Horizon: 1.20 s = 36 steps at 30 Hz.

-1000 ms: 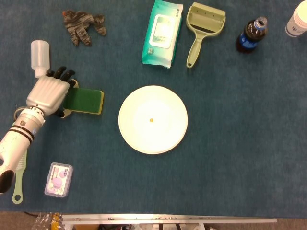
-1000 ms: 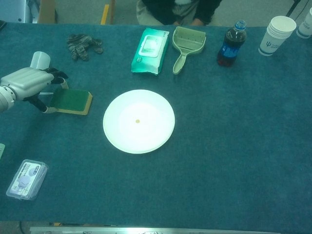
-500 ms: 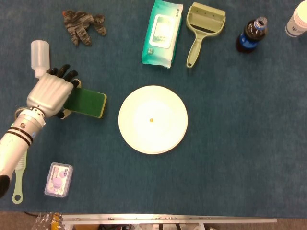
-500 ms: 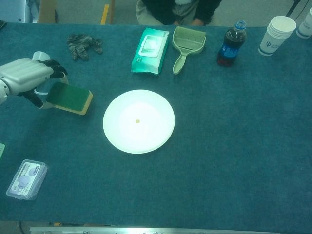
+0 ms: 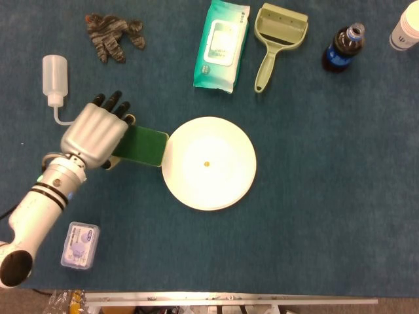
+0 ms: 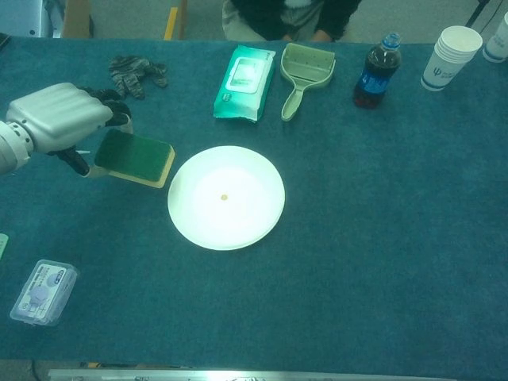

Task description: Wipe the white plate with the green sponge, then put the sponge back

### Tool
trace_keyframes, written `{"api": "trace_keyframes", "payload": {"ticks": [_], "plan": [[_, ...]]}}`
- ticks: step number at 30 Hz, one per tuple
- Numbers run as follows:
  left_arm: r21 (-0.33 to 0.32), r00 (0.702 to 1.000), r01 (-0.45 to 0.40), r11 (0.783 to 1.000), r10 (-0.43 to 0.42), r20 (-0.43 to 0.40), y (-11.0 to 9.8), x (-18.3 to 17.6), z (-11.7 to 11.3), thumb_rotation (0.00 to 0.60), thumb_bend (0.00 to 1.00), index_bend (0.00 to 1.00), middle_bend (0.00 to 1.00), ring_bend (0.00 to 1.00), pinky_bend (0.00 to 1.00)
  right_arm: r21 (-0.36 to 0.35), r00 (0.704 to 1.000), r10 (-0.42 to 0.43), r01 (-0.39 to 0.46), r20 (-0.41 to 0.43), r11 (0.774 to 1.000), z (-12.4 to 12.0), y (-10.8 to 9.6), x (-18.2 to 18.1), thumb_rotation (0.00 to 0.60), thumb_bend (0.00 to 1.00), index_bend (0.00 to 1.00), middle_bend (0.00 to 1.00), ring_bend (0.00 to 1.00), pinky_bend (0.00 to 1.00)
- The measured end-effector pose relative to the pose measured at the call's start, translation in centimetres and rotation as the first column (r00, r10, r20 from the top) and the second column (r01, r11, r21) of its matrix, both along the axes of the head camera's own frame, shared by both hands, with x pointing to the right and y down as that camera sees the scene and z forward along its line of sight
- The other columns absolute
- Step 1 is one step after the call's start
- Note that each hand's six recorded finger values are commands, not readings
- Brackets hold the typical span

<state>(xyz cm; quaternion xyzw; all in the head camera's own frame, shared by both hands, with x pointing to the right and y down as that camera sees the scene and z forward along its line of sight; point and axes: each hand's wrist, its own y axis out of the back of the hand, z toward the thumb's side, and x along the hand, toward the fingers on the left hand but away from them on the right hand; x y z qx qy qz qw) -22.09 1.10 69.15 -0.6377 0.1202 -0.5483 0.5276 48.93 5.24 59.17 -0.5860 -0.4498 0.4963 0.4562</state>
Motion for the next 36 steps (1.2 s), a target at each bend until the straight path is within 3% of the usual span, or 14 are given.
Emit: {"api": "trace_keyframes", "payload": {"ticks": [25, 36], "plan": [[0.012, 0.986, -0.145, 0.989, 0.143, 0.085, 2.3, 8.9, 1.6, 0.473, 0.24, 0.42, 0.18, 0.08, 0.17, -0.010, 0.999, 0.024, -0.024, 0.022, 1.000, 0.4, -0.1, 1.9, 0.600, 0.18, 0.34, 0.40, 0.27, 0.31], [0.017, 0.978, -0.182, 0.983, 0.179, 0.104, 2.1, 11.3, 2.8, 0.474, 0.24, 0.42, 0.18, 0.08, 0.17, -0.014, 0.999, 0.042, -0.041, 0.020, 0.999, 0.3, -0.1, 2.9, 0.600, 0.18, 0.34, 0.40, 0.27, 0.31]]}}
